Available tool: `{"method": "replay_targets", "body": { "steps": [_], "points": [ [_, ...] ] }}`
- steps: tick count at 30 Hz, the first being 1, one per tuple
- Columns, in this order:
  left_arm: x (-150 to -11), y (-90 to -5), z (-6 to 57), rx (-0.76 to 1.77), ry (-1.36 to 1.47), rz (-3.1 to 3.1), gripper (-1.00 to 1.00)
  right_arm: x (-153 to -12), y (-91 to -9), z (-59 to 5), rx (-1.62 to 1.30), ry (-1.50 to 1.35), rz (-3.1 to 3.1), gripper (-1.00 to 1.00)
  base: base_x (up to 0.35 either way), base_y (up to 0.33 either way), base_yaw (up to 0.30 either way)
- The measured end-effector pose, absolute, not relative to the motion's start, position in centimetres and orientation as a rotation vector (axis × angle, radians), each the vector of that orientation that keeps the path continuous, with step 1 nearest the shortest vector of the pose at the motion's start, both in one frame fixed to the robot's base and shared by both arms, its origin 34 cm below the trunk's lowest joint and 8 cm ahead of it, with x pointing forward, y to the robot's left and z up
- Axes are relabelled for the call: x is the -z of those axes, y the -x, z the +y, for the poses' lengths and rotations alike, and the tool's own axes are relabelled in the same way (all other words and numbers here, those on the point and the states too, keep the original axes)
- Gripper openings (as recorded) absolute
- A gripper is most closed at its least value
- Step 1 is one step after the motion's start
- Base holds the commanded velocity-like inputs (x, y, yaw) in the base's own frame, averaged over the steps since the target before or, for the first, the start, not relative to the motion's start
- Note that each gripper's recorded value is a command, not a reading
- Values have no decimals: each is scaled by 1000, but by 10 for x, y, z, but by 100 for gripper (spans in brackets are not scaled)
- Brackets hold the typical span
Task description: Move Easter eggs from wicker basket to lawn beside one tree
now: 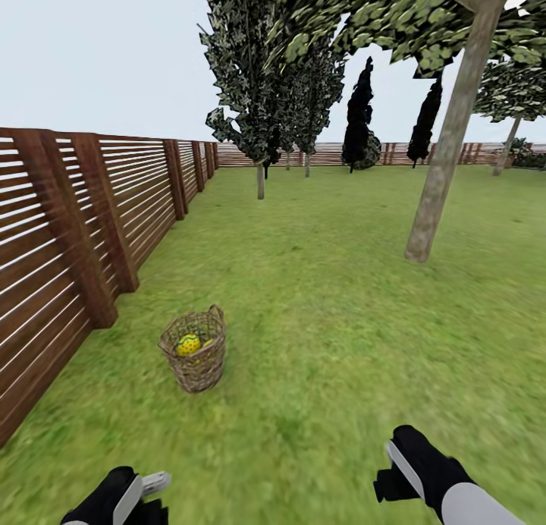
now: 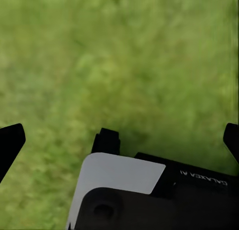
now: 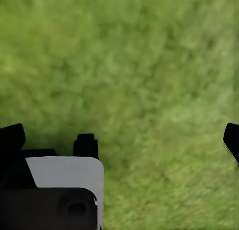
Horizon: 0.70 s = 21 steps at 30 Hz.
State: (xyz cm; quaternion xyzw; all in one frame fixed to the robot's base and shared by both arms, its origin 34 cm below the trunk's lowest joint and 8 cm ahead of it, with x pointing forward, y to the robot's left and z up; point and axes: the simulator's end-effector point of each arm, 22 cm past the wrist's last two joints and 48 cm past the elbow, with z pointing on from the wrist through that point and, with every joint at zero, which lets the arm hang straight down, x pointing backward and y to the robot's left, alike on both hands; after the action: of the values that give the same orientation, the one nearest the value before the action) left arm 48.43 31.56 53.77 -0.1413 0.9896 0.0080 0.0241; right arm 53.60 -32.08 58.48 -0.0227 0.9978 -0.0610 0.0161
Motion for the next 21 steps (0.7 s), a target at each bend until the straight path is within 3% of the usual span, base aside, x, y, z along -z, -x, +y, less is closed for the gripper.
{"method": "replay_targets", "body": {
  "steps": [21],
  "points": [
    [-539,-487,316,-3,436,3055,100,-584,-536,-319,189,76,3102,100,345,0,0]
  ]
}}
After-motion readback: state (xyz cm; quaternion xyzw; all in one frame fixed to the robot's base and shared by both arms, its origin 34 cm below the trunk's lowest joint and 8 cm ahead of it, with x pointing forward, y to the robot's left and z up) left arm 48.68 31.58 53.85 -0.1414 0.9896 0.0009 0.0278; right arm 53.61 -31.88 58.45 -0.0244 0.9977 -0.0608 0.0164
